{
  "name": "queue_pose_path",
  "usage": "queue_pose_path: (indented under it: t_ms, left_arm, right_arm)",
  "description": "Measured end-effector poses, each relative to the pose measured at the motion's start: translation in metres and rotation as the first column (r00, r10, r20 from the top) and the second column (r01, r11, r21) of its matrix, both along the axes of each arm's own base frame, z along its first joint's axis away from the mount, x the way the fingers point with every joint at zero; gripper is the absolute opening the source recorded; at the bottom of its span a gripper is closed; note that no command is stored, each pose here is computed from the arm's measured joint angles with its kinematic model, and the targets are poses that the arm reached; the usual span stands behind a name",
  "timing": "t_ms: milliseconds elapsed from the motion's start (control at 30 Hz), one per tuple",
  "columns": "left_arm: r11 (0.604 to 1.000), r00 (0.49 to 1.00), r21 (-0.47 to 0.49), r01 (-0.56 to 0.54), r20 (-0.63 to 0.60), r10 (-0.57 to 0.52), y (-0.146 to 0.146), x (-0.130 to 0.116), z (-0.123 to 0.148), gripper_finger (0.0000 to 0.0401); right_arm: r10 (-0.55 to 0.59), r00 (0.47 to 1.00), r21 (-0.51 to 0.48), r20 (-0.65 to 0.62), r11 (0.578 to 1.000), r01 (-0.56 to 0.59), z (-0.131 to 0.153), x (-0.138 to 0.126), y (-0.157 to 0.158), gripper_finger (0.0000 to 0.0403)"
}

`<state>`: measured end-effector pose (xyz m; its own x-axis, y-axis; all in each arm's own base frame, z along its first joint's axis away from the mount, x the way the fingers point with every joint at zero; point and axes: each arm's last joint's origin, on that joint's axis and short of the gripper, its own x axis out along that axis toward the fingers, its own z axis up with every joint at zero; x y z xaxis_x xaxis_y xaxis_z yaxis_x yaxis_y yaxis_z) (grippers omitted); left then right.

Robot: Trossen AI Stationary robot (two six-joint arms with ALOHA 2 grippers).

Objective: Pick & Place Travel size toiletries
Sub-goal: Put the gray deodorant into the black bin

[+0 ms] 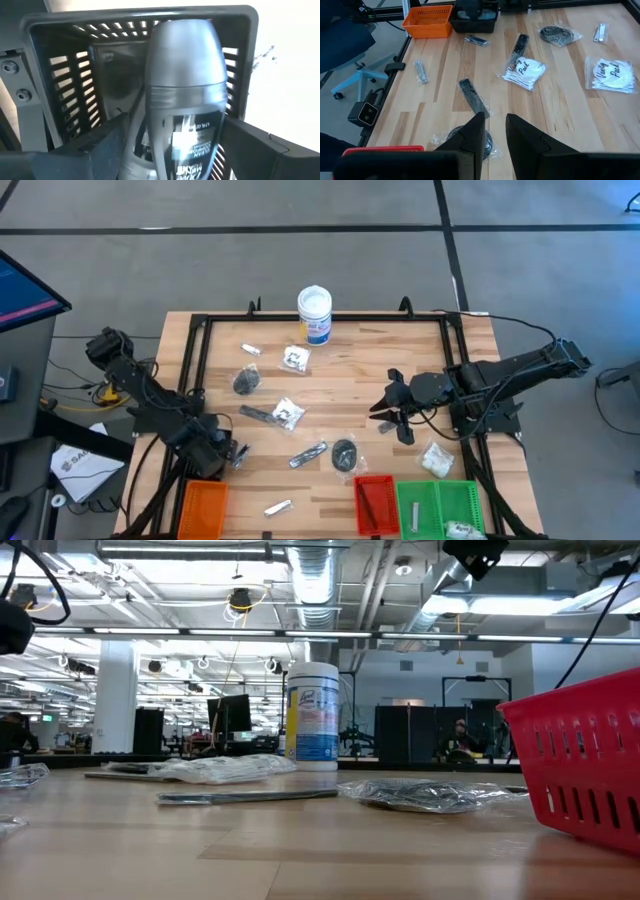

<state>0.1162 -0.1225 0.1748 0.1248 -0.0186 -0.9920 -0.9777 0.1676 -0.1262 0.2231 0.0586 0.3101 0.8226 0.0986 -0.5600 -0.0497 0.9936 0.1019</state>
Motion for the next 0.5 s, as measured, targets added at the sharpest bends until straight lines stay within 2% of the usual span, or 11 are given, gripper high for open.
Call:
queue_pose_path:
  t_ms: [500]
  left_arm:
    - [0.994, 0.999, -0.109, 0.005, 0.053, 0.001, 0.009, -0.009, 0.019, 0.0294]
  right_arm:
    - [0.0, 1.0, 0.0, 0.0, 1.0, 0.0, 0.0, 0.0, 0.0, 0.0071]
